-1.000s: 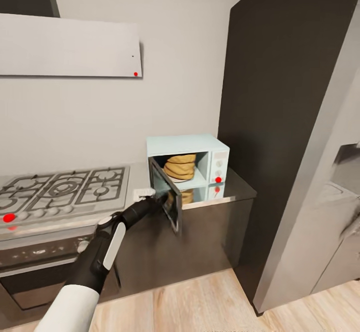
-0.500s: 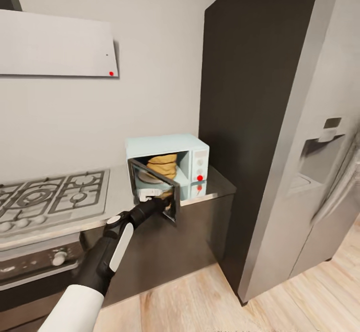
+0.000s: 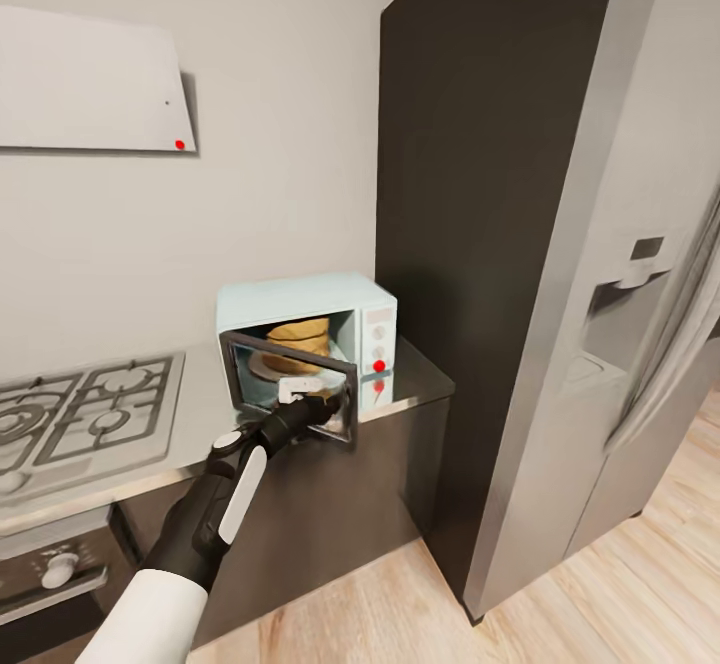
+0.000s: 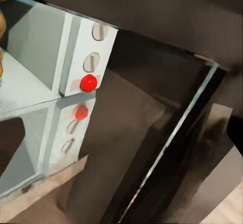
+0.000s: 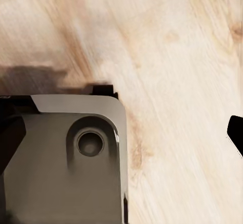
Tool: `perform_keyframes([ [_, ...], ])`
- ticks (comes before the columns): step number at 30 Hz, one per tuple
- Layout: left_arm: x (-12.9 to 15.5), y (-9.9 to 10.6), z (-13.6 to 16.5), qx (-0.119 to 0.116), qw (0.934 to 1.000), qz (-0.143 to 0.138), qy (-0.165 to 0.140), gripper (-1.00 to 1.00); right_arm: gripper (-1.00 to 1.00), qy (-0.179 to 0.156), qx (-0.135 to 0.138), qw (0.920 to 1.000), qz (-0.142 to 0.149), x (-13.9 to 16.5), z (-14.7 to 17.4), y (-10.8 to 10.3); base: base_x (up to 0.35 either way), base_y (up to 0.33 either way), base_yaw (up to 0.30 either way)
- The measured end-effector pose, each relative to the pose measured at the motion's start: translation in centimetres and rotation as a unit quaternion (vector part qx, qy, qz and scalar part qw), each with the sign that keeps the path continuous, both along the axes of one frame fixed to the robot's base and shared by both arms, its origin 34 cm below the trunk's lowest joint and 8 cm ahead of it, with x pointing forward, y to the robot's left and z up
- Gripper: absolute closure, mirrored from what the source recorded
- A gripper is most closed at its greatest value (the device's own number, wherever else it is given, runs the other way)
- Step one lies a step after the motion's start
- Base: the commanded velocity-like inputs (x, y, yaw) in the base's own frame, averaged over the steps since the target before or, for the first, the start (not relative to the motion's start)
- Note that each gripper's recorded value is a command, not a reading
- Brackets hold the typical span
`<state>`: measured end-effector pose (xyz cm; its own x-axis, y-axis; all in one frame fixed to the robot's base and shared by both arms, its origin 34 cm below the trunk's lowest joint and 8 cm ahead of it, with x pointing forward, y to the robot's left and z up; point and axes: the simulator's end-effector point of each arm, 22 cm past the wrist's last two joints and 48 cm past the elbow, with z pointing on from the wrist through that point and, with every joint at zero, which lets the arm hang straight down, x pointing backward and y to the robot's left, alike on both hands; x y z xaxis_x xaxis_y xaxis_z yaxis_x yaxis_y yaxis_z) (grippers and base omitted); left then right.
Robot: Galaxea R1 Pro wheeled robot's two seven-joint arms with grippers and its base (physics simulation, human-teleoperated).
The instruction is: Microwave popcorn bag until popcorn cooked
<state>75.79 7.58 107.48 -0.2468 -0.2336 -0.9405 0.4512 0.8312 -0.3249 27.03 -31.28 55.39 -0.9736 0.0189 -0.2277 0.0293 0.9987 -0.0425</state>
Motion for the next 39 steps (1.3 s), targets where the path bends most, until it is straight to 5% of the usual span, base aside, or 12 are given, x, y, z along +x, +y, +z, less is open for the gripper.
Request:
perform_keyframes([
  [7, 0.1, 0.1, 0.0, 0.000, 1.0000, 0.004, 0.001, -1.00, -1.00, -0.001, -0.002, 1.0000, 0.000, 0.1, 0.0, -0.3, 0.258, 0.000, 0.000],
  [12, 0.8, 1.4, -1.1, 0.010, 0.9988, 0.044, 0.017, -1.00, -1.00, -0.001, -0.002, 1.0000, 0.000, 0.0, 0.0, -0.3, 0.258, 0.000, 0.000],
  [19, 0.4, -0.6, -1.2, 0.009, 0.9991, 0.035, 0.022, -1.00, -1.00, -0.001, -0.002, 1.0000, 0.000, 0.1, 0.0, -0.3, 0.258, 0.000, 0.000],
  [32, 1.3, 1.3, -3.0, 0.045, 0.9888, 0.133, 0.052, -1.00, -1.00, -0.001, -0.001, 1.0000, 0.000, 0.1, 0.0, -0.1, 0.233, 0.000, 0.000],
  [39, 1.2, 1.0, -3.1, 0.037, 0.9892, 0.129, 0.059, -1.00, -1.00, -0.001, -0.002, 1.0000, 0.000, 0.1, 0.0, -0.2, -0.026, 0.000, 0.000],
])
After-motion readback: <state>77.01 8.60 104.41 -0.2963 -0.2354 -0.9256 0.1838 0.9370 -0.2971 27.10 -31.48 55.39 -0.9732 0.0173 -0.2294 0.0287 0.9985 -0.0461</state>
